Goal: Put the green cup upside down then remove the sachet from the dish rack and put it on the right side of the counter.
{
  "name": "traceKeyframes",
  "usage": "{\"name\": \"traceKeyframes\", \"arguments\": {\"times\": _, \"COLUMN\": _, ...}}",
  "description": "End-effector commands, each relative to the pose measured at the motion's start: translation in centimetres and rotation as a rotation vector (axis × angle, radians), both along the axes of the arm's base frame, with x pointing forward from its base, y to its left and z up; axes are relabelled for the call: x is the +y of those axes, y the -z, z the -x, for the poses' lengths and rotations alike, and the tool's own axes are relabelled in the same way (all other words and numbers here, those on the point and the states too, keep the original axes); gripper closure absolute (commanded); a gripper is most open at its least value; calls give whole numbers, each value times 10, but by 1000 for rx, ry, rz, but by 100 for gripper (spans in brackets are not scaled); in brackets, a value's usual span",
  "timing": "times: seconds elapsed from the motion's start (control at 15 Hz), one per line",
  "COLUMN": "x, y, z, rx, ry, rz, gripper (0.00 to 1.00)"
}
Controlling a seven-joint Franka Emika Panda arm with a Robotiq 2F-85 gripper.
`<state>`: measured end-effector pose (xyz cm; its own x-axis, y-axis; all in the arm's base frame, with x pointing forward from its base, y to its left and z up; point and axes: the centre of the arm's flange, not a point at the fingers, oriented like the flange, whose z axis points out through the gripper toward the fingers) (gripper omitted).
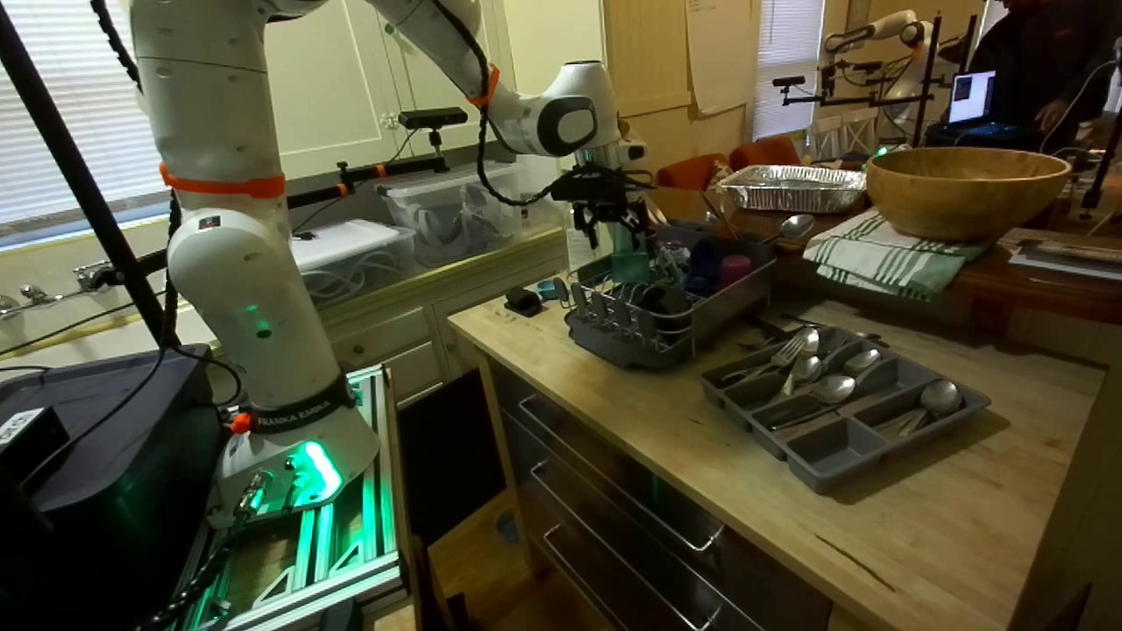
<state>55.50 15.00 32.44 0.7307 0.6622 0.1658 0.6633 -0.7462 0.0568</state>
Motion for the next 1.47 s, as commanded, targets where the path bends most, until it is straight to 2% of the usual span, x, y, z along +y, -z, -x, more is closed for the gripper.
{"name": "traceKeyframes", "arguments": {"times": 0.0, "x": -3, "y": 0, "z": -11, "rx": 5, "ry": -197, "rz": 45, "gripper": 0}}
{"name": "traceKeyframes", "arguments": {"times": 0.27, "x": -10, "y": -4, "z": -22, "rx": 27, "ry": -371, "rz": 119, "gripper": 0}}
{"name": "traceKeyframes", "arguments": {"times": 0.33, "x": -4, "y": -3, "z": -9, "rx": -3, "ry": -299, "rz": 83, "gripper": 0}}
{"name": "traceKeyframes", "arguments": {"times": 0.8, "x": -3, "y": -5, "z": -11, "rx": -4, "ry": -306, "rz": 85, "gripper": 0}}
{"name": "traceKeyframes", "arguments": {"times": 0.87, "x": -3, "y": -5, "z": -16, "rx": -71, "ry": -385, "rz": 98, "gripper": 0}}
{"name": "traceKeyframes", "arguments": {"times": 1.0, "x": -3, "y": -9, "z": -23, "rx": -131, "ry": -485, "rz": 112, "gripper": 0}}
{"name": "traceKeyframes", "arguments": {"times": 1.2, "x": -1, "y": -14, "z": -31, "rx": -193, "ry": -632, "rz": 139, "gripper": 0}}
{"name": "traceKeyframes", "arguments": {"times": 1.4, "x": 1, "y": -13, "z": -36, "rx": -207, "ry": -794, "rz": 155, "gripper": 0}}
